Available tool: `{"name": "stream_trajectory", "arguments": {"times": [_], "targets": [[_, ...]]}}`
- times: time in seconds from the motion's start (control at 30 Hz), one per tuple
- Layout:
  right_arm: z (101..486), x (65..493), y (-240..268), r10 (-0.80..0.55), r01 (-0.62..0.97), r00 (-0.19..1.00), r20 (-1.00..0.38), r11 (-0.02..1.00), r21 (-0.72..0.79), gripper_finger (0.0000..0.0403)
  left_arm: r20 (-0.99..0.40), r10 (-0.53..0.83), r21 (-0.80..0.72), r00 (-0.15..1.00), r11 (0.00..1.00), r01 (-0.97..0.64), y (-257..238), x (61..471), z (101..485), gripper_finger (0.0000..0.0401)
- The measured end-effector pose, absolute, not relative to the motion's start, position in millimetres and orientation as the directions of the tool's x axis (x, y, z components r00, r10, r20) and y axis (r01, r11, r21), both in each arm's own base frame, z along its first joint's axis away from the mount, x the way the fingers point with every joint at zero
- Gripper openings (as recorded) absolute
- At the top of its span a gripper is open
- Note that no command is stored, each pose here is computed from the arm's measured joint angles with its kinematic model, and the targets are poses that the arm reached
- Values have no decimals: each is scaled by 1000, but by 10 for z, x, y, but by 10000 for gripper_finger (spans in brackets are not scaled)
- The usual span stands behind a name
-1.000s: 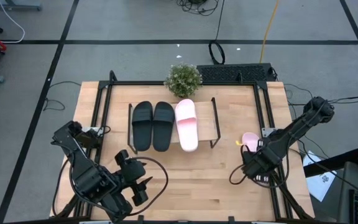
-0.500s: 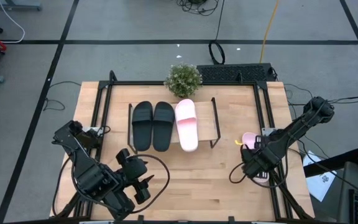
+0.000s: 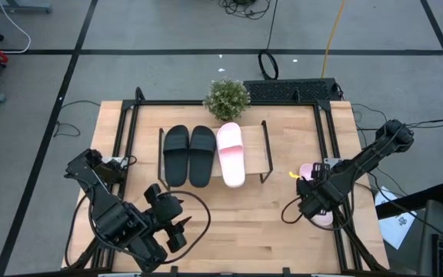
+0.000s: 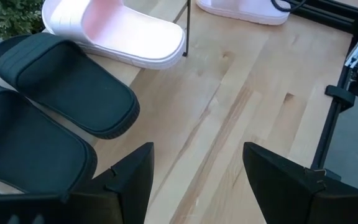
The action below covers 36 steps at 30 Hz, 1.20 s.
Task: Pick and place slides into the shelf
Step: Put the pink slide on the shelf
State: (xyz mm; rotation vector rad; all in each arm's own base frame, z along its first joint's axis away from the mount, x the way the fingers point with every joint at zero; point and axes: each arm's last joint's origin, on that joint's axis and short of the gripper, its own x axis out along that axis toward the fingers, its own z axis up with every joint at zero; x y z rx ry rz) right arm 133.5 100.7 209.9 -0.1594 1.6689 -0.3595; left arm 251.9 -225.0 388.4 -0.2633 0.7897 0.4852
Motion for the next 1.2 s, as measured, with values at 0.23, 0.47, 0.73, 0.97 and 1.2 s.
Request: {"name": "stream_trajectory", "arguments": {"times": [0.23,0.47,0.73,0.97,1.2], "targets": [[1933,1233,927,-358,82,-198,-913,922,-379,270,-732,318,-47,603,859,-510,-2250,2519,3884,243],[1908,1206,903,-381,69,-221,-898,912,-404,270,-732,318,-43,602,861,-506,-2250,2518,3884,243],[1907,1202,938,-292,83,-274,-916,942,-326,270,-732,318,-50,603,857,-512,-2250,2519,3884,243],[1912,1205,950,-268,81,-282,-921,950,-301,270,-732,318,-46,603,859,-509,-2250,2519,3884,243],[1916,1289,1023,-178,120,-221,-959,971,-208,270,-724,326,-39,608,860,-509,-2247,2520,3886,243]]}}
